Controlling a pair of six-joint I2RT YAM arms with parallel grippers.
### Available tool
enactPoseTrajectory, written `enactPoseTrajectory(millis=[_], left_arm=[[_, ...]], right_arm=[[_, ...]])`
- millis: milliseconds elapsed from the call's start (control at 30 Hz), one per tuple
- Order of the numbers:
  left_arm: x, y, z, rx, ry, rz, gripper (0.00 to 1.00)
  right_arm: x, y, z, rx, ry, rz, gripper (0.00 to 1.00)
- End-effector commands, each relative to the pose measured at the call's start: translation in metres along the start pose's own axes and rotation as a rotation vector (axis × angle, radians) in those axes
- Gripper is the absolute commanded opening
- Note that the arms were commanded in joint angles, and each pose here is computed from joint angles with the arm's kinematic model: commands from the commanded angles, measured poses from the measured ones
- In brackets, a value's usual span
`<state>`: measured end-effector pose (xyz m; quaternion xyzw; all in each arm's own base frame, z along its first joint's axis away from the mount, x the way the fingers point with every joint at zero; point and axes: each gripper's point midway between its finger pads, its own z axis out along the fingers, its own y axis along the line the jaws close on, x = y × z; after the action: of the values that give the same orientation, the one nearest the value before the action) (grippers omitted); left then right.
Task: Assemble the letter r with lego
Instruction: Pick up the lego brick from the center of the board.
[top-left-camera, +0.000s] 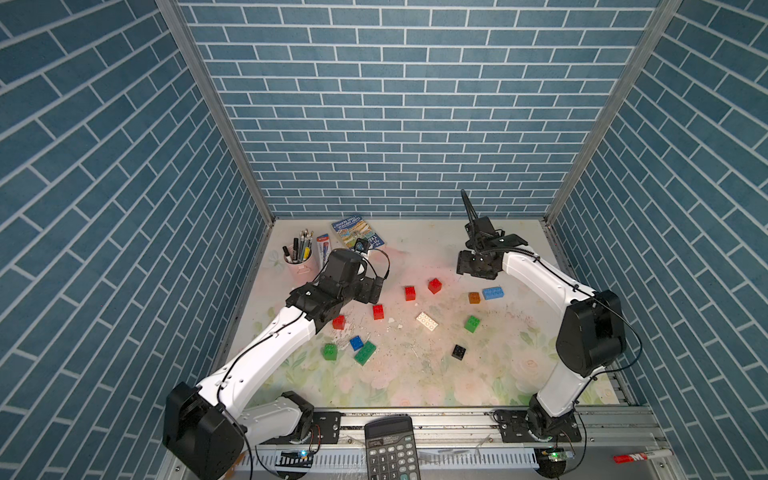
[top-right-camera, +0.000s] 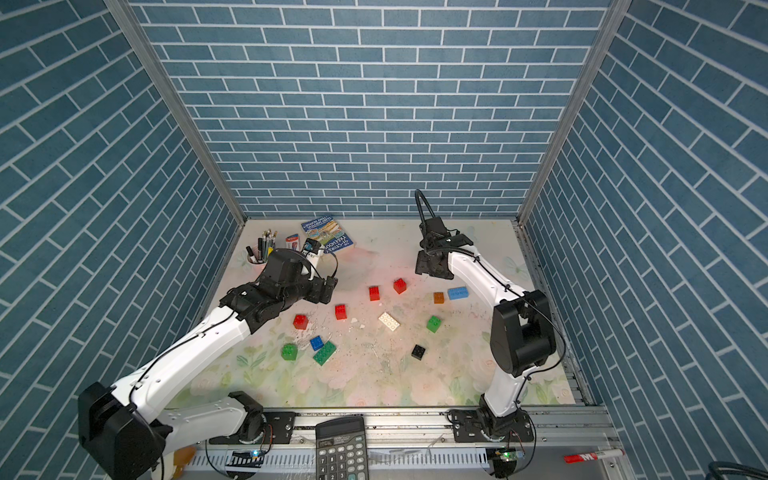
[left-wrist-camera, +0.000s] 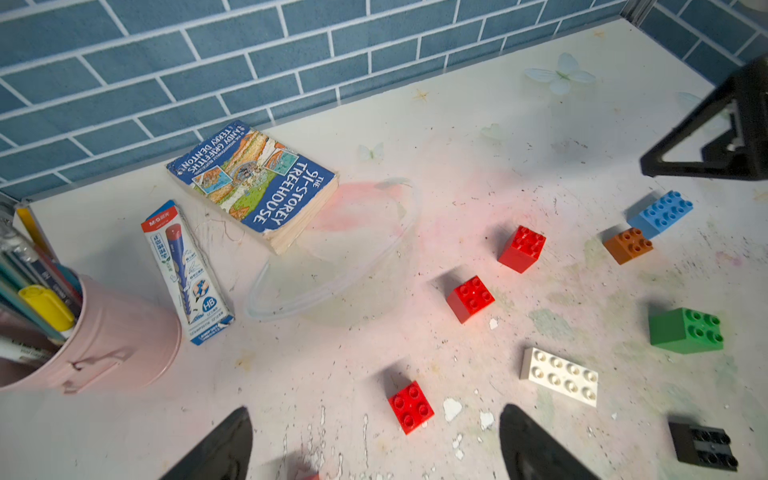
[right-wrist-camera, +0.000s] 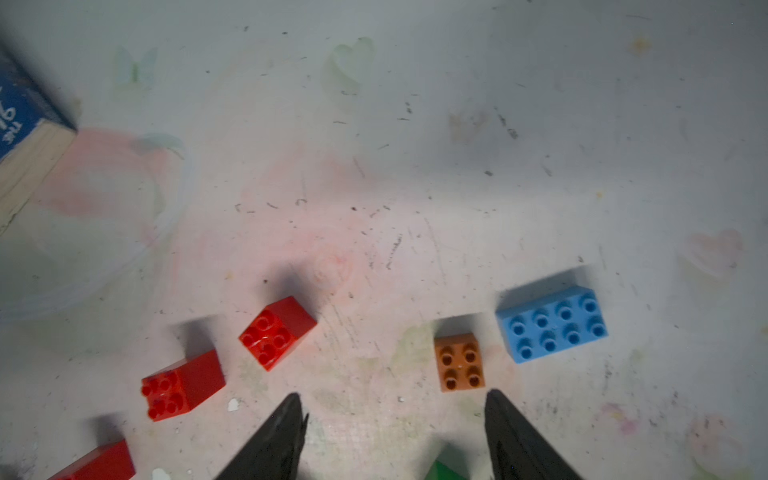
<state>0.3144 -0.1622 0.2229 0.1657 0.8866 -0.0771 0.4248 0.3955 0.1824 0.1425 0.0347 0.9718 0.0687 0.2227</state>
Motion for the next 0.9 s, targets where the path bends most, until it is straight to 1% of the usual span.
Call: enactPoseTrajectory(millis=[0, 67, 200, 300, 467, 567, 733, 867], left_arm=[[0.03, 0.001, -0.006, 0.001, 0.086, 0.004, 0.94], [0.035, 0.001, -0.009, 0.008, 0.1, 0.013, 0.94], [0.042, 0.001, -0.009, 0.009, 0.114, 0.034, 0.94], [0.045, 0.001, -0.007, 0.015, 0.119, 0.042, 0.94], [0.043, -0.01, -0.003, 0.073, 0.118, 0.062, 0.97], [0.039, -0.017, 0.0, 0.108, 0.111, 0.079, 0.98], [0.032, -0.019, 0.009, 0.117, 0.102, 0.096, 0.99], [0.028, -0.019, 0.017, 0.124, 0.11, 0.098, 0.99]], right_arm=[[0.01, 0.021, 0.009, -0.052, 0.076, -0.064, 0.71], [0.009, 0.034, 0.012, -0.086, 0.097, -0.122, 0.71], [0.013, 0.05, 0.022, -0.11, 0.161, -0.244, 0.72], [0.017, 0.057, 0.03, -0.123, 0.2, -0.303, 0.73], [0.024, 0.068, 0.04, -0.168, 0.247, -0.354, 0.74], [0.031, 0.071, 0.046, -0.171, 0.273, -0.382, 0.74], [0.045, 0.071, 0.057, -0.154, 0.316, -0.442, 0.74], [0.05, 0.07, 0.064, -0.139, 0.334, -0.475, 0.73]])
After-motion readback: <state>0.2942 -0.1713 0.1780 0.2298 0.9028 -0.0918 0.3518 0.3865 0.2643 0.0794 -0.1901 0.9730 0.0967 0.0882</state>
